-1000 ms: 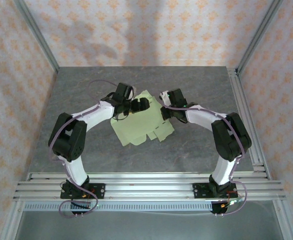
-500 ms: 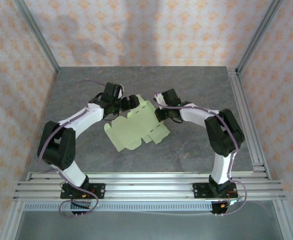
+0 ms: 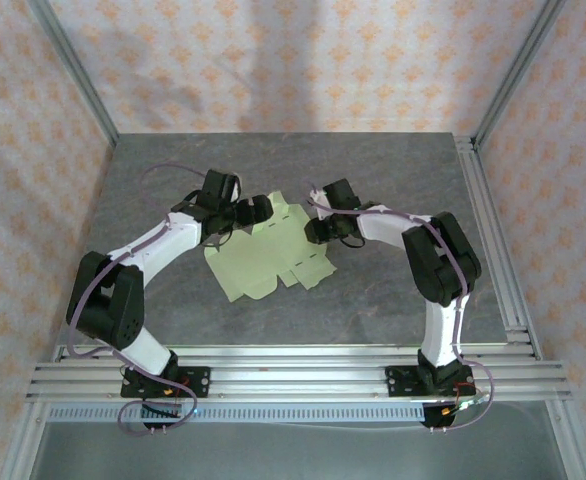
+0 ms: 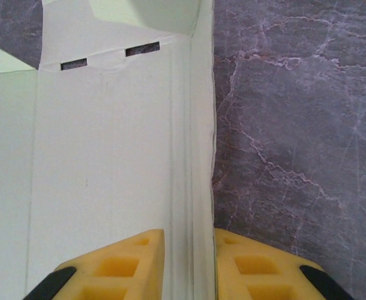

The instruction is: Fold the paper box

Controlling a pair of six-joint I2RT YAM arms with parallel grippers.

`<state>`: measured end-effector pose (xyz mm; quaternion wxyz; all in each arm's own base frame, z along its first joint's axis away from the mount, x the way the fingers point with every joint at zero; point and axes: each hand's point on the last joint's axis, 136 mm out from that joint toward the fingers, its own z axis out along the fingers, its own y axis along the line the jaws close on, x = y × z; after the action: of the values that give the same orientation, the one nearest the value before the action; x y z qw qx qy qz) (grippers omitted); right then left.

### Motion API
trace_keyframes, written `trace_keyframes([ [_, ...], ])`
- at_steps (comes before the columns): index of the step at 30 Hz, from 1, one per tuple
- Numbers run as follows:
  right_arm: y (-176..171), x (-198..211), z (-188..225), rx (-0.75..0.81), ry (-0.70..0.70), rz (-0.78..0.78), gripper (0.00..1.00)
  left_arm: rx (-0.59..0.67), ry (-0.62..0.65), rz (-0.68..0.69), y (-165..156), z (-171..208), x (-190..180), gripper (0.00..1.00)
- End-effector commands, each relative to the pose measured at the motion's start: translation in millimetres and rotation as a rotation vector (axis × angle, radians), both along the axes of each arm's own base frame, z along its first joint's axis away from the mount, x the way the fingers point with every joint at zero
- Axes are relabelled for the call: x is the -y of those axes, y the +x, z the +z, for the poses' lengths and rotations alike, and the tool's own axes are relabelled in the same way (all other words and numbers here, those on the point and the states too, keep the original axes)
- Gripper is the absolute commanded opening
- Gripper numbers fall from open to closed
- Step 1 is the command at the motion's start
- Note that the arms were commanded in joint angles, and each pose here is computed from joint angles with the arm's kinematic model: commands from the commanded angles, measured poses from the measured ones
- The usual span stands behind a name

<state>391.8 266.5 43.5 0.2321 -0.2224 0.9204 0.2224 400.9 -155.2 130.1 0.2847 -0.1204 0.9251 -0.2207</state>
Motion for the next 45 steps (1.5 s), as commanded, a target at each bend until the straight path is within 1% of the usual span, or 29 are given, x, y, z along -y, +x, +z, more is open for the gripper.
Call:
trace_keyframes([
  [1,5,0,2,-0.002,0.019,-0.012,0.26,0.017,0.022,0.014,-2,3,-9,0.95],
  [14,1,7,-17,-0.02,-0.055,0.017,0.24,0.014,0.017,0.009,-4,1,-9,0.96],
  [16,1,7,-17,-0.017,-0.058,0.017,0.18,0.012,0.017,0.009,-4,1,-9,0.96],
  [18,2,8,-14,-0.005,-0.058,0.015,0.09,0.013,0.018,0.009,-4,1,-9,0.96],
  [22,4,8,-6,0.026,-0.058,0.024,0.01,0.01,0.02,0.01,-3,1,-9,0.96],
  [26,1,7,-1,0.044,-0.077,0.05,0.0,0.01,0.019,0.01,-2,0,-9,0.96],
  [27,1,7,0,0.047,-0.079,0.05,0.01,0.01,0.018,0.009,-2,0,-8,0.96],
  [29,1,7,2,0.05,-0.079,0.047,0.11,0.009,0.018,0.009,-2,0,-8,0.96],
  [32,2,7,3,0.055,-0.076,0.04,0.14,0.007,0.019,0.008,-3,-1,-8,0.96],
  [33,2,7,3,0.056,-0.076,0.04,0.13,0.007,0.019,0.009,-2,-2,-8,0.96],
  [34,2,6,3,0.055,-0.075,0.042,0.11,0.005,0.019,0.008,-2,-2,-8,0.96],
  [36,2,6,2,0.053,-0.076,0.042,0.01,0.002,0.019,0.008,-3,-4,-8,0.96],
  [39,1,5,2,0.063,-0.096,0.055,0.0,0.006,0.021,0.011,-3,-4,-9,0.96],
  [45,4,13,12,0.143,-0.198,0.058,0.0,0.016,0.021,0.02,-2,-2,-12,0.96],
])
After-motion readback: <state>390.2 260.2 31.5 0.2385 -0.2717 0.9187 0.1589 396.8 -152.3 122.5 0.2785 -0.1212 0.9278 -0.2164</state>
